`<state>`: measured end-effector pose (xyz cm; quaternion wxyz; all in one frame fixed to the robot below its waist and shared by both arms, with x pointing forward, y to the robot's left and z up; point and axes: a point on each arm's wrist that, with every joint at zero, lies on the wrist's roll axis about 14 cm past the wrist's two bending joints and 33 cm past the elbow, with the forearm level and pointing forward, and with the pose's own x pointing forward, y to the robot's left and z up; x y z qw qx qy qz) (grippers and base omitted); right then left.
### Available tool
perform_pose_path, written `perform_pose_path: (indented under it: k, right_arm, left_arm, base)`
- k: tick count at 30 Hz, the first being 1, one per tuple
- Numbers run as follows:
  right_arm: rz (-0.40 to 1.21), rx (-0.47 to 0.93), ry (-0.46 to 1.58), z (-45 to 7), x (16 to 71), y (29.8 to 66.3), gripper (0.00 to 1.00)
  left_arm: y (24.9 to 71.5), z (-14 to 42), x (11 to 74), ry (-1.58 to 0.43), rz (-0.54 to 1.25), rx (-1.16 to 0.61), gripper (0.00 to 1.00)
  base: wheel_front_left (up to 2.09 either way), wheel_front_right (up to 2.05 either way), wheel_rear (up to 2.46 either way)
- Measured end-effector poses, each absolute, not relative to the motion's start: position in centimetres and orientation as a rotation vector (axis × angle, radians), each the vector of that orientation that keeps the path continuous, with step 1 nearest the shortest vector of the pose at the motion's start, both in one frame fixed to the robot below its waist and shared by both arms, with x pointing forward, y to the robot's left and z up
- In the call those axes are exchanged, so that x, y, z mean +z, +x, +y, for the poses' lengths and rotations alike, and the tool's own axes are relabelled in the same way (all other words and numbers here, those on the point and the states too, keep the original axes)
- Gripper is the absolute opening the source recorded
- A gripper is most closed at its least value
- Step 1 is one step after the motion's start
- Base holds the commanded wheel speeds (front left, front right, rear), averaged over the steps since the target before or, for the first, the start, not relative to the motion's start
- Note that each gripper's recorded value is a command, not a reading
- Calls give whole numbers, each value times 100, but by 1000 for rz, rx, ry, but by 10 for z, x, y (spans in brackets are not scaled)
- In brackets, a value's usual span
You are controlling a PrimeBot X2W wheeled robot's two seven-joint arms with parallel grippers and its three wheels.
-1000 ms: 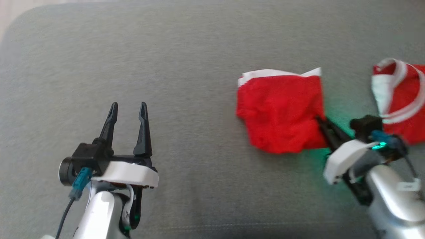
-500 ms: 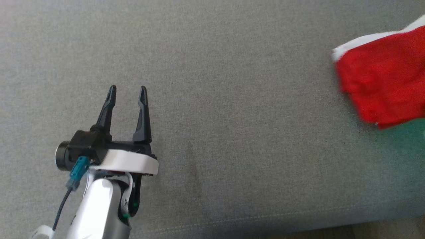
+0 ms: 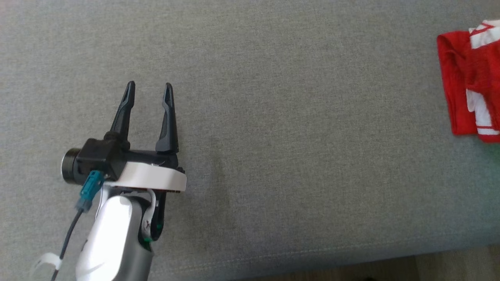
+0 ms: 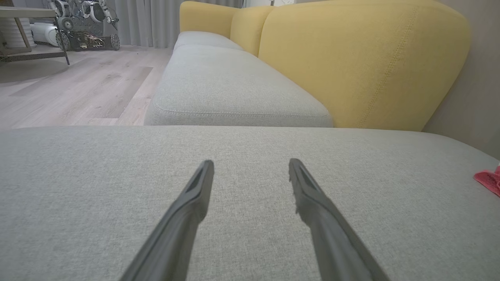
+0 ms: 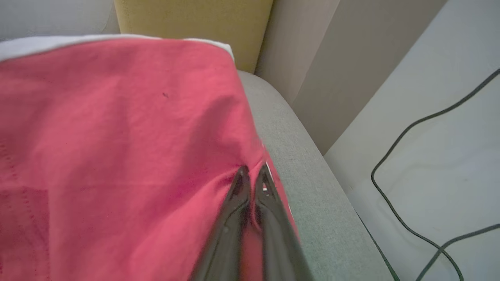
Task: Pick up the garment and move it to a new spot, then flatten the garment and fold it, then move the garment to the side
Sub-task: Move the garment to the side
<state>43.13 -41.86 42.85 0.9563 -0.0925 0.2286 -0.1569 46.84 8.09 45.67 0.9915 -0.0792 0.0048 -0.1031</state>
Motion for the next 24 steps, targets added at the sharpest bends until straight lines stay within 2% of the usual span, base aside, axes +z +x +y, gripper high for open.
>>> perform_pose_path:
  k: [6, 7, 8, 9, 10, 18, 24]
  right_arm:
    - [480, -366, -146, -426, 415, 424, 0]
    - [482, -373, -139, -426, 414, 424, 5]
    - [479, -377, -132, -426, 413, 425, 29]
    - [469, -380, -125, -426, 414, 427, 67]
    - [468, -383, -120, -426, 414, 427, 100]
    - [394, -392, -69, -416, 421, 427, 100]
    - [218, -280, -44, -362, 456, 440, 100]
  left_arm:
    - [474, 75, 452, -159, 15, -224, 100]
    - [475, 73, 451, -159, 15, -232, 100]
    - [475, 72, 450, -160, 17, -235, 100]
    - [476, 72, 448, -160, 19, -238, 100]
    - [477, 71, 447, -160, 21, -242, 100]
    - [480, 63, 451, -152, 10, -269, 100]
    - [473, 62, 465, -142, -15, -278, 100]
  base:
    - [0, 0, 0]
    - [0, 0, 0]
    - [0, 0, 0]
    - [0, 0, 0]
    - [0, 0, 0]
    - [0, 0, 0]
    - [0, 0, 0]
